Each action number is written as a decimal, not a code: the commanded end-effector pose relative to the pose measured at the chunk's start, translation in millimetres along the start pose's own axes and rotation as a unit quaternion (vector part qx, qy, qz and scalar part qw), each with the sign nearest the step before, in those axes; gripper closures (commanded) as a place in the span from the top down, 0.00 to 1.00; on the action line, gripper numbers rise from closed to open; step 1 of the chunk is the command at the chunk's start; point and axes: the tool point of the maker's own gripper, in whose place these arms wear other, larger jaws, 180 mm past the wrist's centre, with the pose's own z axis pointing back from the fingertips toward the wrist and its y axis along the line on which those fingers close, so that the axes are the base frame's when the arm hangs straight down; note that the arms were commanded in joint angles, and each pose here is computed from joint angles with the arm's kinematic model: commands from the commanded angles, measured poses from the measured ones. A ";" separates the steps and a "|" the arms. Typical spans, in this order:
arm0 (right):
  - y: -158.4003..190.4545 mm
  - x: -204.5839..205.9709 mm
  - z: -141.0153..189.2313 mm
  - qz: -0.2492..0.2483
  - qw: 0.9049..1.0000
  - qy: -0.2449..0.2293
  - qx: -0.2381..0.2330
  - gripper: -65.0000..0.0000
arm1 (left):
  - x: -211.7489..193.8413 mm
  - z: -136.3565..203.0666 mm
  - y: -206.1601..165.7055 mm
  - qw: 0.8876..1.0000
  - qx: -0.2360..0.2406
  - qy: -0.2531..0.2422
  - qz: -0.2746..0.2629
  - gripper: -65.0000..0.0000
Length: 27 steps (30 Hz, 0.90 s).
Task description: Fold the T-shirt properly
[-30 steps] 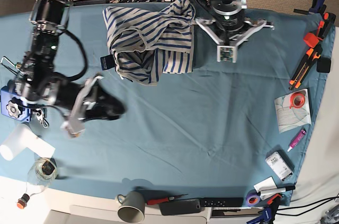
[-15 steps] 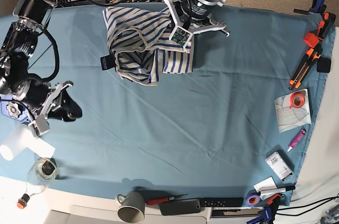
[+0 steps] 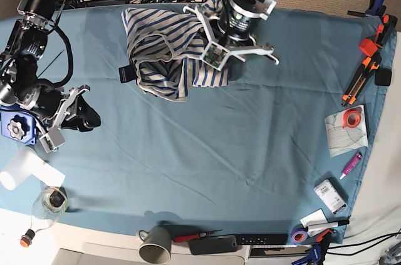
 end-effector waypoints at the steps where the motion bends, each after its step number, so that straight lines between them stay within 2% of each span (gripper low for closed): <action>1: -2.5 15.4 7.6 0.014 1.000 -0.024 -0.004 0.24 | 11.3 1.6 8.6 1.000 0.020 -0.023 -0.003 0.19; 8: -2.2 13.0 7.5 0.013 1.000 -0.021 -0.004 0.24 | 6.3 0.1 60.4 0.994 0.101 -0.026 0.007 0.19; 14: -2.2 13.0 7.5 0.013 1.000 -0.021 -0.004 0.24 | -4.8 -8.8 92.3 0.992 0.116 -0.015 0.049 0.19; 16: -2.2 13.1 7.5 0.013 1.000 -0.021 -0.004 0.24 | -8.9 -19.0 91.3 0.994 0.084 -0.011 0.071 0.19; 19: -2.3 12.9 7.5 0.013 1.000 -0.021 -0.004 0.24 | -12.2 -32.1 69.3 0.995 -0.004 -0.008 0.097 0.19; 21: -3.0 12.4 7.5 0.013 1.000 -0.019 -0.006 0.24 | -10.2 -31.9 46.1 0.993 -0.069 -0.010 0.090 0.19; 27: -14.4 3.4 7.9 0.019 0.999 0.007 -0.037 0.24 | 3.3 -15.9 -4.9 0.972 -0.218 -0.037 0.077 0.19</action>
